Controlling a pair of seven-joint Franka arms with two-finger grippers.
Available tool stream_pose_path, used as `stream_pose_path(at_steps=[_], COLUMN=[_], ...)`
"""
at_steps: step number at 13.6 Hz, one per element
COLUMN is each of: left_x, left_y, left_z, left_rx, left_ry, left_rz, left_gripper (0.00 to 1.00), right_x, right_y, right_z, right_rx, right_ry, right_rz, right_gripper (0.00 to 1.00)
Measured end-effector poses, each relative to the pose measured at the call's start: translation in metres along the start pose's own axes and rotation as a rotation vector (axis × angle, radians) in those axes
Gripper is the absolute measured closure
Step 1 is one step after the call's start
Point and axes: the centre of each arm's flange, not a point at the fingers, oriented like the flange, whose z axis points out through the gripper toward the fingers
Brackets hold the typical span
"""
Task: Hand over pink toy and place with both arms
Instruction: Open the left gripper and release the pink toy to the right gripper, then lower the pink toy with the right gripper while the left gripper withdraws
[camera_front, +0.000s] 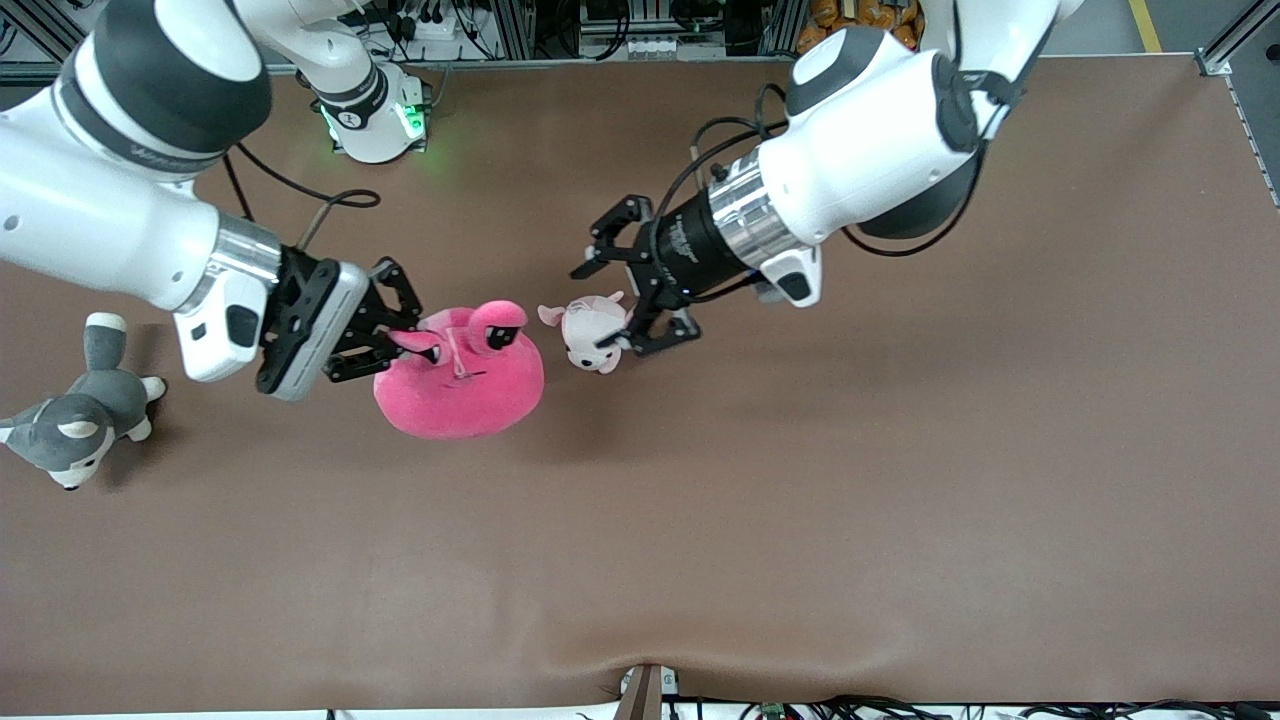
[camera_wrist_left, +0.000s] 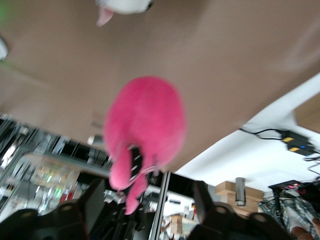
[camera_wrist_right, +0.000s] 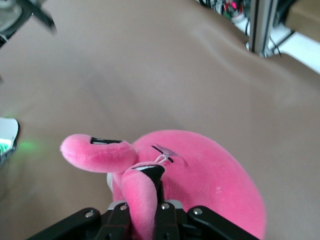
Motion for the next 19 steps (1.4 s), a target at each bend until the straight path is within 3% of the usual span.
stream_pose_path(at_steps=[1, 4, 10, 13, 16, 19], left_x=[0.002, 0.010, 0.036, 0.053, 0.074, 0.090], left_y=[0.002, 0.009, 0.028, 0.031, 0.032, 0.044], left_z=[-0.006, -0.021, -0.079, -0.080, -0.052, -0.054], left_rx=[-0.034, -0.083, -0.014, 0.054, 0.116, 0.186], left_ry=[0.049, 0.157, 0.306, 0.413, 0.539, 0.598], left_rz=[0.042, 0.173, 0.430, 0.560, 0.666, 0.815], left_gripper=[0.04, 0.00, 0.00, 0.00, 0.00, 0.00], right_x=[-0.010, -0.047, -0.162, -0.216, -0.272, -0.322], right_y=[0.010, 0.048, 0.144, 0.179, 0.221, 0.259], right_z=[-0.002, -0.010, -0.007, 0.005, 0.027, 0.061], right_rx=[0.000, 0.018, 0.071, 0.125, 0.195, 0.261], right_ry=[-0.026, -0.072, -0.107, -0.108, -0.089, -0.069], right_rz=[0.016, 0.097, 0.355, 0.472, 0.460, 0.412], right_gripper=[0.88, 0.88, 0.88, 0.88, 0.88, 0.88])
